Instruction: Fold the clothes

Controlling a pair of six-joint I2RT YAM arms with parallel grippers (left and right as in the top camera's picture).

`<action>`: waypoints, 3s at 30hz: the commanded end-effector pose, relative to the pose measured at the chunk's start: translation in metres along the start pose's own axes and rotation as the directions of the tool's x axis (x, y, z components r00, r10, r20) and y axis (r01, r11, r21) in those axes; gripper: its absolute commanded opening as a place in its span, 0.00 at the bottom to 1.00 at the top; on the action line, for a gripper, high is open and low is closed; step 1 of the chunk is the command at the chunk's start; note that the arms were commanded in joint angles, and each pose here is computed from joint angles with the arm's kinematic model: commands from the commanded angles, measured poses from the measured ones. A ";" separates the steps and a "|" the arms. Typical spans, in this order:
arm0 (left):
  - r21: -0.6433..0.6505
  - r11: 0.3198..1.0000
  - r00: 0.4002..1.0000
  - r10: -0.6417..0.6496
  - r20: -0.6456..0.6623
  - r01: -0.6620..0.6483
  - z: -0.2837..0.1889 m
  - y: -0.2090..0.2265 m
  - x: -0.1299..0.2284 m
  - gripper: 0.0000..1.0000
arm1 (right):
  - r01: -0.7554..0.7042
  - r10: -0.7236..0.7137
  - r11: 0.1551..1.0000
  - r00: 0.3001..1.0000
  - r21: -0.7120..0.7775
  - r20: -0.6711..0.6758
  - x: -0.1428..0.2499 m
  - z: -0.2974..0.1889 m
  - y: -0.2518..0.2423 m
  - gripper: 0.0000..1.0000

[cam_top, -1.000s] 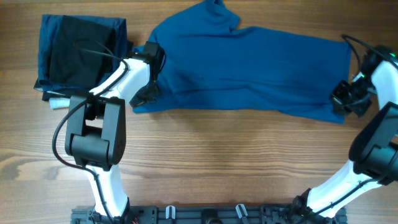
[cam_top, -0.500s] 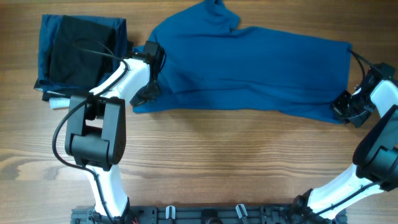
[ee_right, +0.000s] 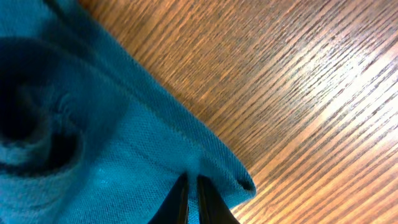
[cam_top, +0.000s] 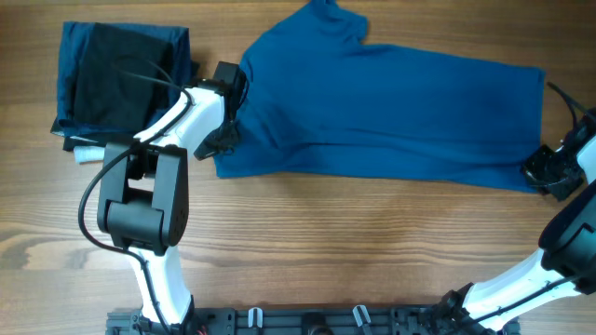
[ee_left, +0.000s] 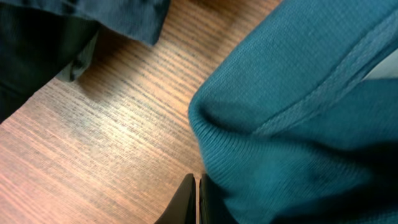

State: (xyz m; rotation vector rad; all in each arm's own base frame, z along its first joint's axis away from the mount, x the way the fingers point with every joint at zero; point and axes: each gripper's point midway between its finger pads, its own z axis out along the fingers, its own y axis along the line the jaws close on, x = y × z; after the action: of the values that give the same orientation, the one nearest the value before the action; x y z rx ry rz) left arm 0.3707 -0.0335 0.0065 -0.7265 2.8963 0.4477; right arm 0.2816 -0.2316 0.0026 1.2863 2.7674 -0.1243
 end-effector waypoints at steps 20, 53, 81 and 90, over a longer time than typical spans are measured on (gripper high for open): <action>0.323 0.928 0.983 -0.174 -0.062 0.184 -0.085 0.021 -0.054 0.04 | 0.922 -0.890 0.118 0.262 -0.368 0.372 0.150 -0.153 0.307 0.18; 0.330 0.900 0.958 -0.273 -0.086 0.286 -0.070 0.060 -0.079 1.00 | 0.939 -0.825 -0.342 -0.292 -0.017 0.483 0.353 -0.063 0.411 0.43; 0.326 0.901 0.958 -0.271 -0.091 0.286 -0.070 0.061 -0.078 1.00 | 0.948 -0.838 -0.318 -0.286 0.011 0.464 0.367 -0.045 0.416 0.45; 0.327 0.901 0.958 -0.271 -0.090 0.286 -0.070 0.061 -0.078 1.00 | 0.968 -0.856 -0.248 -0.236 0.035 0.460 0.361 -0.046 0.419 0.22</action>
State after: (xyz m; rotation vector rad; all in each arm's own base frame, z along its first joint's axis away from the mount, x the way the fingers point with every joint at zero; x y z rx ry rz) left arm 0.4066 0.0277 0.1069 -1.0669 2.7250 -0.0975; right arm 0.3726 0.3187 0.0052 -1.2981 2.3464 0.1168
